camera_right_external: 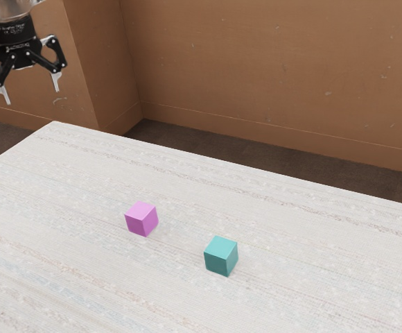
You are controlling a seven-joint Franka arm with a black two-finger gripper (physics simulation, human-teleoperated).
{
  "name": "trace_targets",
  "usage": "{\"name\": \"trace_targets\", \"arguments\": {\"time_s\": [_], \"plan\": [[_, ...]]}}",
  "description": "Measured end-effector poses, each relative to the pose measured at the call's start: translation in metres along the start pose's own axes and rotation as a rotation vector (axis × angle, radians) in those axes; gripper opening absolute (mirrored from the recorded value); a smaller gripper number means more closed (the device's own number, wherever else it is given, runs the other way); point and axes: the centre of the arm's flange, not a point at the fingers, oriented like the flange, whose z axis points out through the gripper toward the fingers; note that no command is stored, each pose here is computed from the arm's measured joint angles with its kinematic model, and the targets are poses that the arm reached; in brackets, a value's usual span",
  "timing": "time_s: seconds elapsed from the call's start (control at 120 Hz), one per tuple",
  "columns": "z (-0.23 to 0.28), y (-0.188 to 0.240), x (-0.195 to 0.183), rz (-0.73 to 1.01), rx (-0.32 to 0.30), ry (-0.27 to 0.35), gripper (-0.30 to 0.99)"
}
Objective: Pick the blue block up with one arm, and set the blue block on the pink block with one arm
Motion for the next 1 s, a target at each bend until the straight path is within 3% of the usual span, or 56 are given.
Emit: {"name": "trace_targets", "arguments": {"time_s": [0.183,0.275,0.383,0.642,0.875,1.0], "plan": [[0.012,0.002,0.002,-0.181,0.038,0.026,0.69],[0.014,0.016,-0.018,-0.201,0.051,0.038,0.69],[0.028,0.058,-0.057,-0.135,0.068,0.020,0.69],[0.109,0.139,-0.121,0.079,0.014,-0.022,0.69],[0.158,0.181,-0.133,0.232,-0.067,-0.031,0.69],[0.184,0.190,-0.143,0.382,-0.078,-0.025,0.69]]}}
